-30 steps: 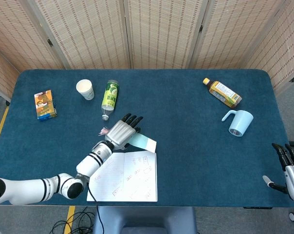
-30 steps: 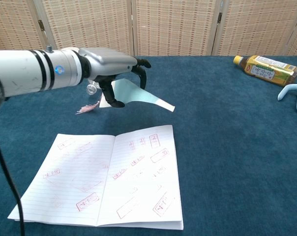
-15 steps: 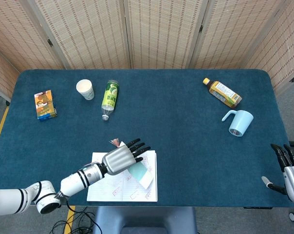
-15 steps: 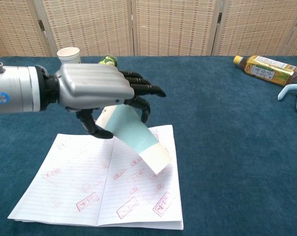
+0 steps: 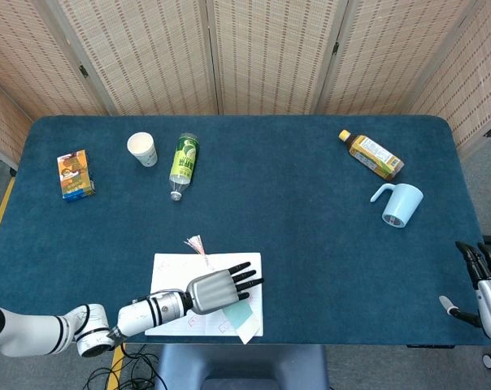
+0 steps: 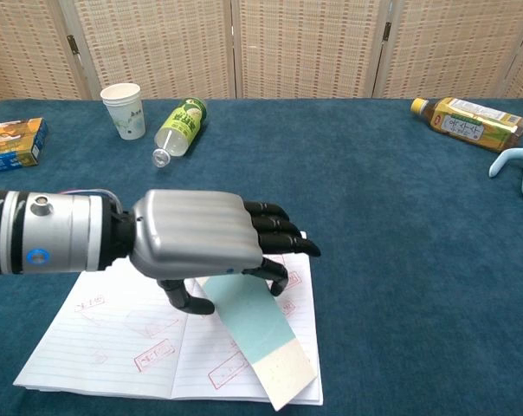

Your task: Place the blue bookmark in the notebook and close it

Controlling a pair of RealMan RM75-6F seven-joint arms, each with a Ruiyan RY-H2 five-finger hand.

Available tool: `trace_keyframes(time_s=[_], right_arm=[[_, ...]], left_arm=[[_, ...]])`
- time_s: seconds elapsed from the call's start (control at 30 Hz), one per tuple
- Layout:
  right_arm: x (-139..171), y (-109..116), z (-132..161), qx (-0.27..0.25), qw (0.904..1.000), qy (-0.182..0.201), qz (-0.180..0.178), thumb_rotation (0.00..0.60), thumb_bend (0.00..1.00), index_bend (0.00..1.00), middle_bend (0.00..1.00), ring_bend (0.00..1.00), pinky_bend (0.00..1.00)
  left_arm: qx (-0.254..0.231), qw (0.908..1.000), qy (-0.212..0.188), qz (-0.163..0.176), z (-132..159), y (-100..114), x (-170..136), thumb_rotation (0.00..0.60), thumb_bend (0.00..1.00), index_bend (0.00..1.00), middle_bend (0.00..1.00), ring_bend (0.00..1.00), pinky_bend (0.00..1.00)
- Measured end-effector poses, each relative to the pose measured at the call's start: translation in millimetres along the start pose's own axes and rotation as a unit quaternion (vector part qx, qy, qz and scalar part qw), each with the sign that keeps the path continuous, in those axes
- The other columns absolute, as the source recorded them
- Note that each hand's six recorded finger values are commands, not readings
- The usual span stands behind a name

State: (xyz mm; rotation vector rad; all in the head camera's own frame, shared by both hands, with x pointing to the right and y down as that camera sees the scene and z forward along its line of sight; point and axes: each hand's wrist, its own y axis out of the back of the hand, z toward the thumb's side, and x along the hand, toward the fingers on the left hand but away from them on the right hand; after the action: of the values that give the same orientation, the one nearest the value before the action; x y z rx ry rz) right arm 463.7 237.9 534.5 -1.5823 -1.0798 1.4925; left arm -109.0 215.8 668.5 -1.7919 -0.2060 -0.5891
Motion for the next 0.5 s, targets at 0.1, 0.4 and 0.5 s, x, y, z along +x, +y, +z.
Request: trace_keyframes(time_s=[0.1,0.4,0.5], right_arm=[[0,0,0,-0.001,1.0,0.0,0.0,0.6,0.11,0.04,0.13,0.04,0.12],[1,-1,-3,-0.002,1.0,-0.003,0.0,0.6,0.11,0.04,0.13,0.04,0.12],[1,-1,-3,-0.003,1.0,-0.003,0.0,0.6,0.11,0.04,0.13,0.04,0.12]], left_arm=[[0.008,0.9999,-0.008,-0.003,5,-2,7,0.6,0.31,0.3,0.01,0.0,0.09],[0.035,0.9992,-0.007,-0.015,5,-5,14,0.6,0.31,0.24,0.0,0.0,0.09],[0.041,0.9988,-0.001,-0.025,2,-8,15,0.6,0.31,0.23,0.0,0.0,0.09]])
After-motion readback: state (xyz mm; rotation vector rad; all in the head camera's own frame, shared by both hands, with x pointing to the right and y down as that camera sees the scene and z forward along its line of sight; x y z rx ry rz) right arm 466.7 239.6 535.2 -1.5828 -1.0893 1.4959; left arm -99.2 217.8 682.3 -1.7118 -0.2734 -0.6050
